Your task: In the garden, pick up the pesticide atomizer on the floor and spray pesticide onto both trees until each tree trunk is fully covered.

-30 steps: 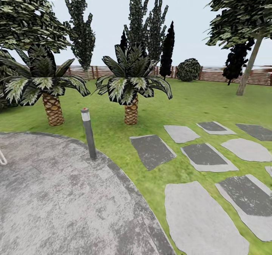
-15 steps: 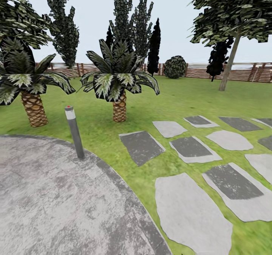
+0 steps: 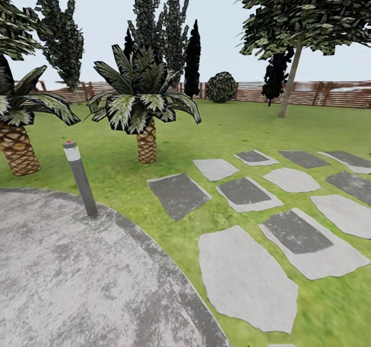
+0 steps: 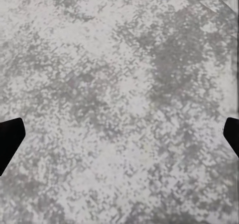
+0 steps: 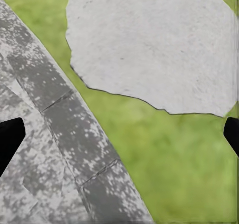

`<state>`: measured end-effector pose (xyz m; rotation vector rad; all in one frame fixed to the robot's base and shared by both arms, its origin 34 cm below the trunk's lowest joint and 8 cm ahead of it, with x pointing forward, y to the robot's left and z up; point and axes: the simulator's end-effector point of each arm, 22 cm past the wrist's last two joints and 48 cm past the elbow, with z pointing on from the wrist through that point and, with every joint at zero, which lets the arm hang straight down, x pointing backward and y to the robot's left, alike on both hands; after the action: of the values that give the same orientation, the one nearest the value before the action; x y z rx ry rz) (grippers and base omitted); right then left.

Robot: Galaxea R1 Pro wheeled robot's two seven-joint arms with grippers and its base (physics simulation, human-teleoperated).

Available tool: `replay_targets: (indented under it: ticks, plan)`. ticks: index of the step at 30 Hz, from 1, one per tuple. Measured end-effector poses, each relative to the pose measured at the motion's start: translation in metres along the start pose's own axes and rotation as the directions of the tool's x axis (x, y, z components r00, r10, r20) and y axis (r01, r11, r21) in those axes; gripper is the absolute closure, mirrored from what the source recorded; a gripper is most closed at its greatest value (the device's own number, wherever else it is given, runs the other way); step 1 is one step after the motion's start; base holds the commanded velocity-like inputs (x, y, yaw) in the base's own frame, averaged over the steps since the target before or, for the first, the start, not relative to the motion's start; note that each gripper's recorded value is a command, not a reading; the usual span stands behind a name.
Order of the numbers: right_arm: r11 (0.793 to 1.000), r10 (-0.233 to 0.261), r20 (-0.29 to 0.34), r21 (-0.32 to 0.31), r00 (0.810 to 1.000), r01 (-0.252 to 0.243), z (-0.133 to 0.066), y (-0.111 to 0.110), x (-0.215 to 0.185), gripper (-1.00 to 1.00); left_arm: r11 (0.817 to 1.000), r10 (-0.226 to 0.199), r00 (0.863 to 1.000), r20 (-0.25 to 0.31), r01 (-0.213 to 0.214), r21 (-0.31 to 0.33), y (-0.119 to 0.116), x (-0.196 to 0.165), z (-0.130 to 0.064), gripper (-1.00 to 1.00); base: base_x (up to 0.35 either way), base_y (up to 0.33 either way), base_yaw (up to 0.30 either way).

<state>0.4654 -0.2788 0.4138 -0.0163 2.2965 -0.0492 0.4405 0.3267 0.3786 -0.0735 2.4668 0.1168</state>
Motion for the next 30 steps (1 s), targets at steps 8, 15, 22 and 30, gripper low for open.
replay_targets:
  ticks: [8,15,22,30]
  plan:
    - [1.0,0.0,-0.009,0.0,1.0,0.0,0.009,0.001,0.018,-1.0,1.0,0.003,1.0,-0.009,-0.003,0.001,-0.001,0.016,0.012,-1.0,0.0,0.0,-0.223]
    - [1.0,-0.001,-0.017,0.0,1.0,0.0,0.017,0.001,0.034,-1.0,1.0,0.006,1.0,-0.017,-0.006,0.002,-0.002,0.031,0.022,-1.0,0.0,0.0,-0.225]
    - [1.0,0.0,-0.024,-0.001,1.0,0.0,0.025,0.002,0.05,-1.0,1.0,0.006,1.0,-0.024,-0.006,0.002,-0.003,0.046,0.032,-1.0,0.0,0.0,-0.225]
    - [1.0,-0.001,-0.032,-0.001,0.999,0.001,0.033,0.003,0.069,-1.0,1.0,0.007,0.999,-0.032,-0.007,0.002,-0.004,0.063,0.043,-1.0,0.0,0.0,-0.233]
